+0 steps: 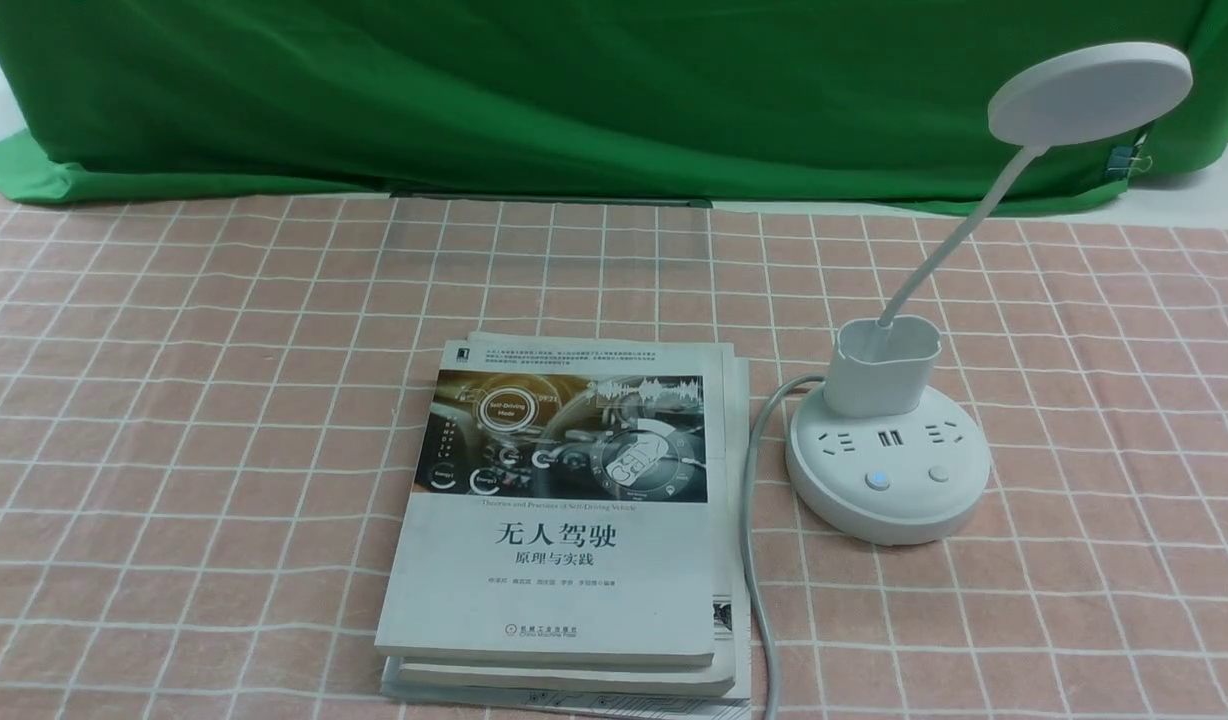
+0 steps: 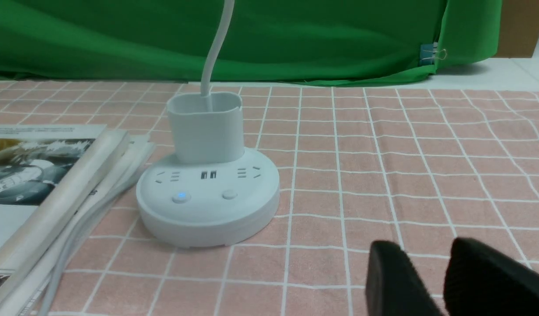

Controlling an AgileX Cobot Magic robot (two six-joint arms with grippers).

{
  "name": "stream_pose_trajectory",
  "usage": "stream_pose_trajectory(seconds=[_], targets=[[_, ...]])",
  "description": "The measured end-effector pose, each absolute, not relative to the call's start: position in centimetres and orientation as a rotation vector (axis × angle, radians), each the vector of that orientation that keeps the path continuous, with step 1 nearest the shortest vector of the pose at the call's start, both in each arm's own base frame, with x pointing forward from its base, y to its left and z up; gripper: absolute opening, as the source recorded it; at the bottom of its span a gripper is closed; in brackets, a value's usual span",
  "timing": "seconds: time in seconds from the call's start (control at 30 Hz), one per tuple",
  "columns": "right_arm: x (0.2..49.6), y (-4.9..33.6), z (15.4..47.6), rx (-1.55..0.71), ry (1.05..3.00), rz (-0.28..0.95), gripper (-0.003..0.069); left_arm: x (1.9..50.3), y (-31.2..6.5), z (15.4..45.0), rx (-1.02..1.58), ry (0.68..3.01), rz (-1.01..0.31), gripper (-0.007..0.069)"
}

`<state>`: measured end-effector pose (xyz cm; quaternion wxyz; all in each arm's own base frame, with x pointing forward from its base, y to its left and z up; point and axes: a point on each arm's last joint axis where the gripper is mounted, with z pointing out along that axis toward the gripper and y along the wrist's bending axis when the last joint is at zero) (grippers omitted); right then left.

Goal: Turn on the table lamp on the pink coffee tablecloth with your hand.
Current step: 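Press the button on the base of the white desk lamp with the right gripper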

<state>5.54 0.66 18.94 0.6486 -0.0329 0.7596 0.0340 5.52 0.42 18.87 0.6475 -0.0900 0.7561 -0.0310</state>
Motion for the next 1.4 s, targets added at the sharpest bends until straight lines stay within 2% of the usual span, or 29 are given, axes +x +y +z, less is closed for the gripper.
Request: stream_pose_trajectory(seconds=[0.63,0.7,0.9,1.13,1.27,1.3,1.33,1.4], targets=[[5.6,0.6,19.3,-0.056,1.692,0.087,0.0242,5.5,0.4,18.9,-0.204,1.719,-0.070,0.0019],[5.6,0.6,19.6,-0.017,1.661,0.117,0.0242,5.5,0.4,18.9,-0.205,1.719,-0.070,0.0019],[5.6,0.3,21.2,0.281,1.465,0.396,0.0241,5.5,0.4,18.9,-0.205,1.719,-0.070,0.0019],[5.6,0.2,21.7,0.359,1.399,0.487,0.0229,5.5,0.4,18.9,-0.205,1.719,-0.070,0.0019],[5.8,0.4,21.7,0.360,1.526,0.475,0.0139,5.5,0.4,18.9,-0.205,1.719,-0.070,0.0019],[6.2,0.6,22.8,0.321,1.630,0.431,0.0075,5.5,0.4,18.9,-0.205,1.719,-0.070,0.0019],[6.5,0.8,23.8,0.282,1.703,0.395,0.0048,5.5,0.4,18.9,-0.205,1.719,-0.070,0.0019],[7.5,1.1,25.8,0.187,1.871,0.321,0.0036,5.5,0.4,18.9,-0.205,1.719,-0.070,0.0019]])
